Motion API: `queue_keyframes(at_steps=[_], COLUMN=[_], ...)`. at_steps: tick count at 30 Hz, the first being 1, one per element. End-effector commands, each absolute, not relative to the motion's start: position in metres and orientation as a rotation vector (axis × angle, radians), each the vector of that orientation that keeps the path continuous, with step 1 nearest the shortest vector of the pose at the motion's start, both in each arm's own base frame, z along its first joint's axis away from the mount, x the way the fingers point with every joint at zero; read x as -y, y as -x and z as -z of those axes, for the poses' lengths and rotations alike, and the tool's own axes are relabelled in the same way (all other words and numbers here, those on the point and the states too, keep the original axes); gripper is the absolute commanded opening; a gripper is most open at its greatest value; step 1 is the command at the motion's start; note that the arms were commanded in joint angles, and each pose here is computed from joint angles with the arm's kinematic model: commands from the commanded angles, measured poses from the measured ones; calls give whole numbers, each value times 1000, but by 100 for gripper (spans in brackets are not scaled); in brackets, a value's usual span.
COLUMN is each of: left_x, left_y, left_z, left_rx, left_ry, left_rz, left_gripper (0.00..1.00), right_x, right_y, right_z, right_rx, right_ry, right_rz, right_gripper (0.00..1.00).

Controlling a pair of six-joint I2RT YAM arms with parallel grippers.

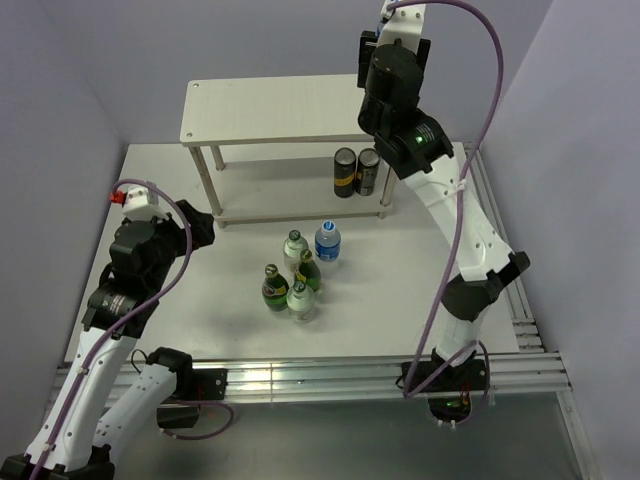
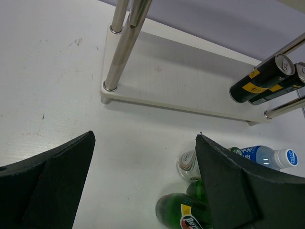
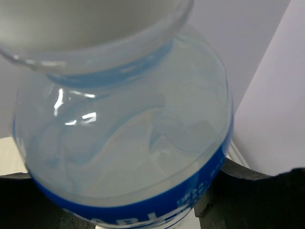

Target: Place and organize the beverage onto the shelf

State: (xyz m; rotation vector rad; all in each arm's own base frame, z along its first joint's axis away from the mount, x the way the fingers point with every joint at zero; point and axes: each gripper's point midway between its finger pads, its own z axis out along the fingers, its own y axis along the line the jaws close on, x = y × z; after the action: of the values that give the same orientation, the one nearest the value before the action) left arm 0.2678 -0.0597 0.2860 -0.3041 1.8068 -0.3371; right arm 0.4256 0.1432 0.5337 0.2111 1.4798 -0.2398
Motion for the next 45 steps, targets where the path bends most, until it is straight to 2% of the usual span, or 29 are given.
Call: queue_keyframes(at_steps=[1,17,27,28,30,31,32,33,34,36,45], left_x=[61,61,59,59,59,59,59,60,59,59,57], left_y=[-271,-268,-266,-267,-267,-267,-266,-267,-267,-266,-267], left_z=[-298,-299,-301,-300,-301,-301,-301,-301,-300,-302,-302], left_rx=[-1764,-1757,-1752,-1751,-1750,-1750,-1752,-1751,-1752,-1748,-1746], left_ry=[280,284,290,291,290,289,288,288,289,290,298], left_rz=[350,355,355,354,353,355,355,356,354,354,347], left_gripper=[93,94,94,94,94,94,94,94,94,94,94], right_x=[-134,-134,-142,-141,-141,-140,-141,-141,-140,-141,-146], right_y=[-436,-515,-539,-541,-541,-541,-541,-541,-541,-540,-529], right_z=[-574,-501,-453,-449,-447,-446,-444,-443,-443,-443,-448], right_rx=[-1340,-1431,-1503,-1510,-1515,-1516,-1520,-1523,-1522,-1523,-1532], right_ry=[-305,-366,-363,-368,-368,-370,-367,-366,-369,-366,-327], right_rz=[56,1,50,57,62,65,66,68,72,70,29], right_gripper=[0,0,0,3,19,51,65,84,91,100,100])
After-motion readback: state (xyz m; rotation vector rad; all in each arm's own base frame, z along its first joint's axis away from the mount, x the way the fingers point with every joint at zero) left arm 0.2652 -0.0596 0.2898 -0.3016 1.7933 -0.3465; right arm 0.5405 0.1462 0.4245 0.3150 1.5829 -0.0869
